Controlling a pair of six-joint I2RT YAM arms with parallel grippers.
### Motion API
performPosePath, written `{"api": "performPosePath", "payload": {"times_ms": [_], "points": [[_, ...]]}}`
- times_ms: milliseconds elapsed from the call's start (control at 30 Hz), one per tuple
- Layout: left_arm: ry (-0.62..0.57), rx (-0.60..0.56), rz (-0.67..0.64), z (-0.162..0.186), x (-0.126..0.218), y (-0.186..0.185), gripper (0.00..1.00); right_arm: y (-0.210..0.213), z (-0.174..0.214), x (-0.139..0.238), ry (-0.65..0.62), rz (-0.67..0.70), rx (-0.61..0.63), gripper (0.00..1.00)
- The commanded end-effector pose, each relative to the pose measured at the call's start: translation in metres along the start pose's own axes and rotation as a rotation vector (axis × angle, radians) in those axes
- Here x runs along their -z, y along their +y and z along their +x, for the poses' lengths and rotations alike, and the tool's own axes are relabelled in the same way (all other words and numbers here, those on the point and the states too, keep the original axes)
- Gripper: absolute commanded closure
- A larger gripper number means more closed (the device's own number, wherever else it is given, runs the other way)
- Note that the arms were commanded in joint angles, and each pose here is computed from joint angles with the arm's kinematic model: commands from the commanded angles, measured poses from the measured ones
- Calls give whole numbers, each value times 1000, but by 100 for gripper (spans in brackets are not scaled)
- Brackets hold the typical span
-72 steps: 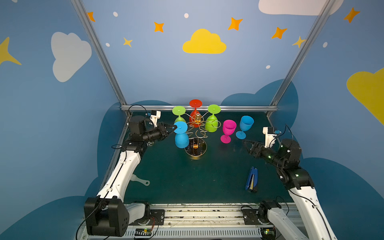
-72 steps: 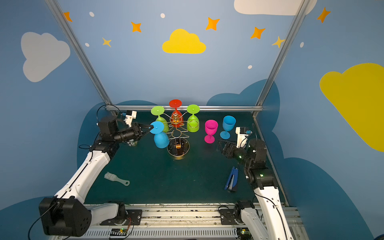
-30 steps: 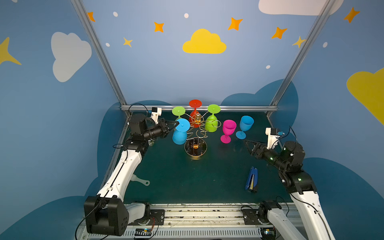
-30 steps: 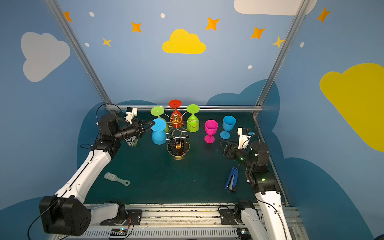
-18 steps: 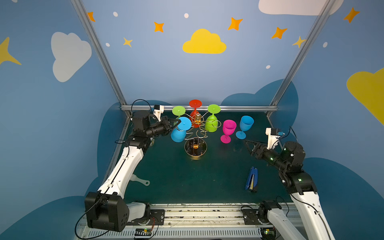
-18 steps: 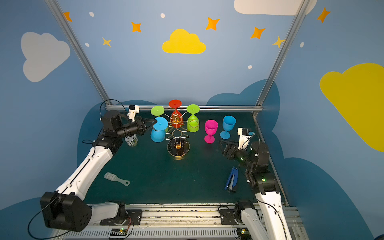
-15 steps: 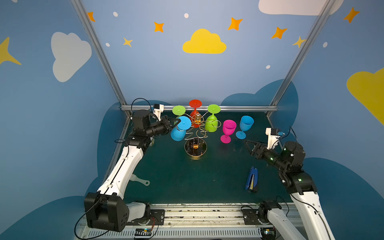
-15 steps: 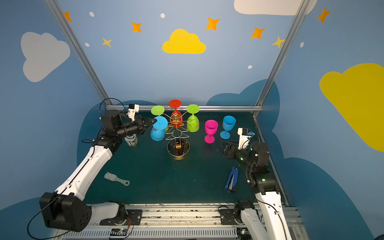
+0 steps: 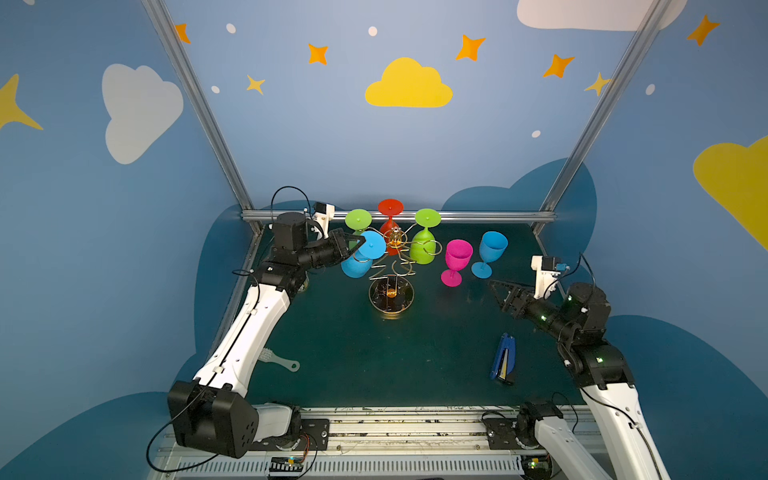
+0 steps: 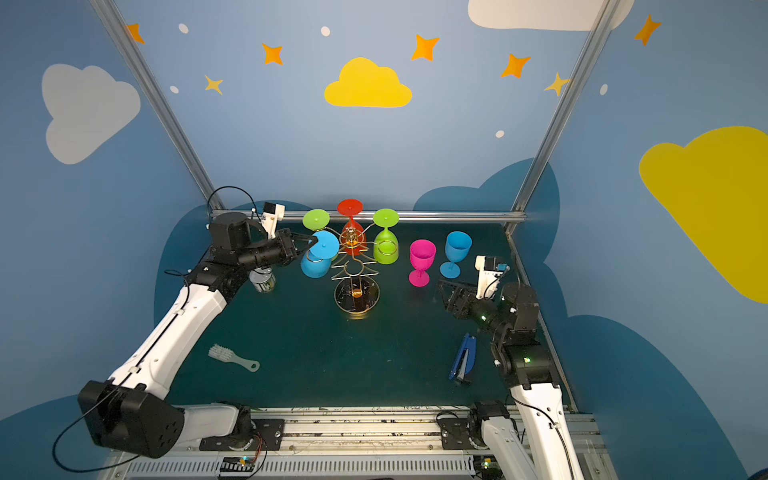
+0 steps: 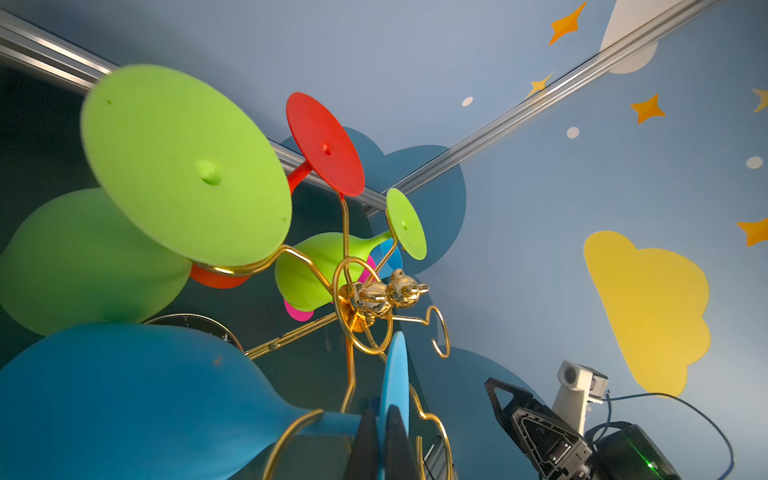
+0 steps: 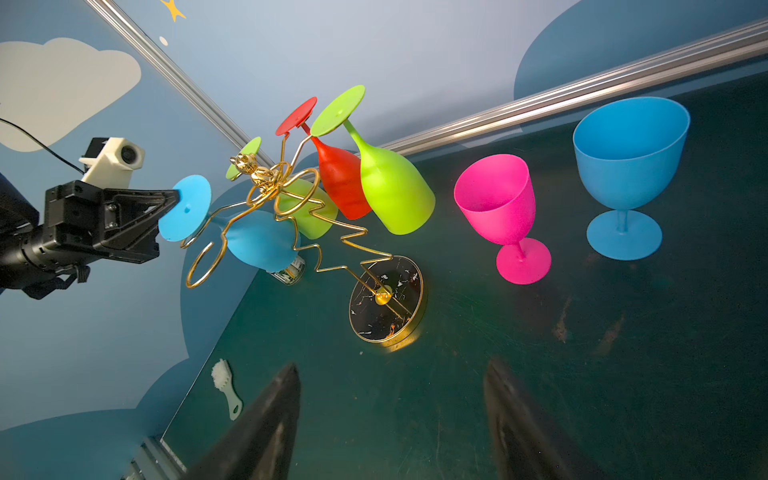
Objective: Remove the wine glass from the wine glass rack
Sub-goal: 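Close the left gripper on the foot of the hanging blue glass, then pull the blue glass off the rack toward the robot with the left gripper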
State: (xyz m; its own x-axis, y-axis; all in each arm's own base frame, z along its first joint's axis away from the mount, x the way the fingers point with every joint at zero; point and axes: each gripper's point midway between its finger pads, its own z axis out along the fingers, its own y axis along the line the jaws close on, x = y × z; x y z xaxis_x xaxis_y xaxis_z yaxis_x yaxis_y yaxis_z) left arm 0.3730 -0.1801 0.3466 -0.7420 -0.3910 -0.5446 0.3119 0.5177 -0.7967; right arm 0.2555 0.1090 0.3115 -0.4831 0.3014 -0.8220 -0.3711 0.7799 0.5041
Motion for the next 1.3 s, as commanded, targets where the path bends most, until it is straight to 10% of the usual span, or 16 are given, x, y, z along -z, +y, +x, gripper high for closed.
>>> {"api": "performPosePath", "payload": {"times_ms": [0, 1267], "points": [[-13, -59, -36, -4, 0, -3, 97, 6, -4, 3, -13, -15, 9, 30], [-191, -45, -115, -38, 22, 17, 97, 3, -2, 7, -19, 4, 29, 30]]}}
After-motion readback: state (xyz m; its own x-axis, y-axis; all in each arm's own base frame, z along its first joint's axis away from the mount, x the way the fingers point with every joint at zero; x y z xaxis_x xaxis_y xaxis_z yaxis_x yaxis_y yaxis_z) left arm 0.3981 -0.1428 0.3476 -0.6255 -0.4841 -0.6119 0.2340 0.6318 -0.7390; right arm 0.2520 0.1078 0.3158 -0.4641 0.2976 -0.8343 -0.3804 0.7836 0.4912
